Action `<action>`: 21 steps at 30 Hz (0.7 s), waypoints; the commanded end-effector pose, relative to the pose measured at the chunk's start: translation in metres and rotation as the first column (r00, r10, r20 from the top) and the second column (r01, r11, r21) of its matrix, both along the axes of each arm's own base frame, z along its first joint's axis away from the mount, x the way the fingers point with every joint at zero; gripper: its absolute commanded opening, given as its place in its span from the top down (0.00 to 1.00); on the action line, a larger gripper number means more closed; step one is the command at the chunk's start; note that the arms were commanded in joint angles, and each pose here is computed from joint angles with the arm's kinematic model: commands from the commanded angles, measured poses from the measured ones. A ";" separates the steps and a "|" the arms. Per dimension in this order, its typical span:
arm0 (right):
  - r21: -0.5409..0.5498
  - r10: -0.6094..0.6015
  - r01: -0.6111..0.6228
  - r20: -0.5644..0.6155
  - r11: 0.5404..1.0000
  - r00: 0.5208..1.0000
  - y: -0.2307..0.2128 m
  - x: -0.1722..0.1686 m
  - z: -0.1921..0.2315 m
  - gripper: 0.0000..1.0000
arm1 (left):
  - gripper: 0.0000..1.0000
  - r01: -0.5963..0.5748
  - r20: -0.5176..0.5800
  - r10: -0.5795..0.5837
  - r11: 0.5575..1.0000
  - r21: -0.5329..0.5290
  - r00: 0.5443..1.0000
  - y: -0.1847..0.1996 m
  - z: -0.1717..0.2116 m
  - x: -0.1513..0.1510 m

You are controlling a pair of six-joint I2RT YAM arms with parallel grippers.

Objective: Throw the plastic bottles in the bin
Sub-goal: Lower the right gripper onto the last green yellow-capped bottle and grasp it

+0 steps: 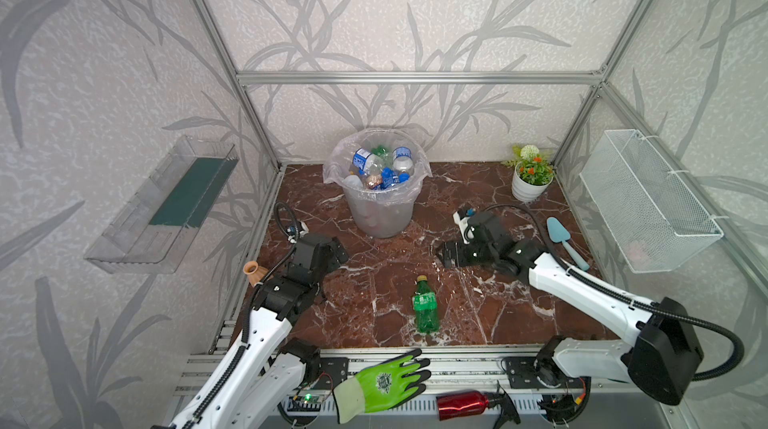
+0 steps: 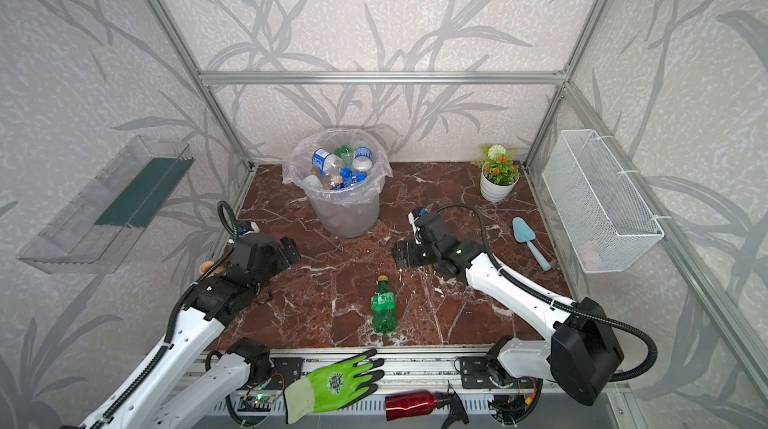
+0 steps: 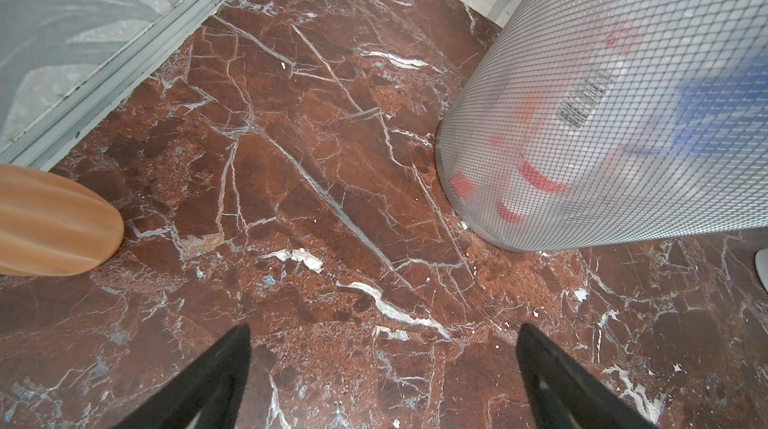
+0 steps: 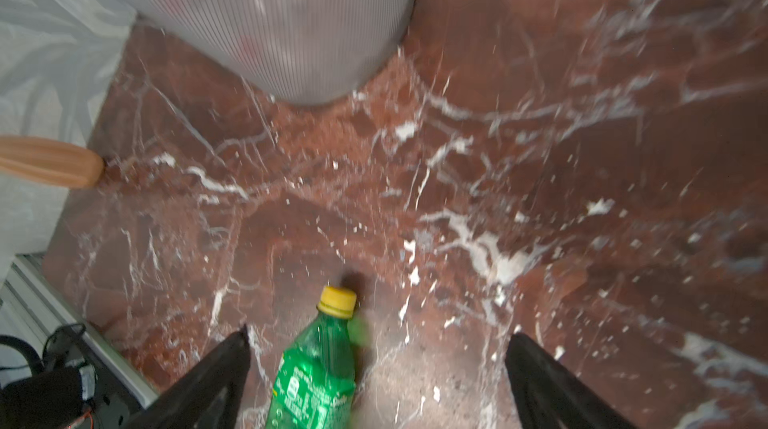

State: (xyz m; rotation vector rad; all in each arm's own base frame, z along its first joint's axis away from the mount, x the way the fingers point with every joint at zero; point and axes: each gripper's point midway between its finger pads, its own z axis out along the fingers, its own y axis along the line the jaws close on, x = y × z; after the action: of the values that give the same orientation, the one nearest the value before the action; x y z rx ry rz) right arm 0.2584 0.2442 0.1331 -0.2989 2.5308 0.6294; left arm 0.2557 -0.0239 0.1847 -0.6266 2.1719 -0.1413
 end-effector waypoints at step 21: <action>-0.192 0.048 -0.111 -0.307 0.975 0.951 0.057 -0.079 -0.105 0.21 | 0.01 -0.032 0.019 0.031 0.999 0.031 0.999 0.012 0.000 -0.011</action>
State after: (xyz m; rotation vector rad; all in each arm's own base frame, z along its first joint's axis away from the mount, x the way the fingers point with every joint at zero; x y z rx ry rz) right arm 0.1753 0.2970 0.0278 -0.4066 2.9080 0.4941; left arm 0.2507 -0.0201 0.1921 -0.6290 2.1337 -0.1512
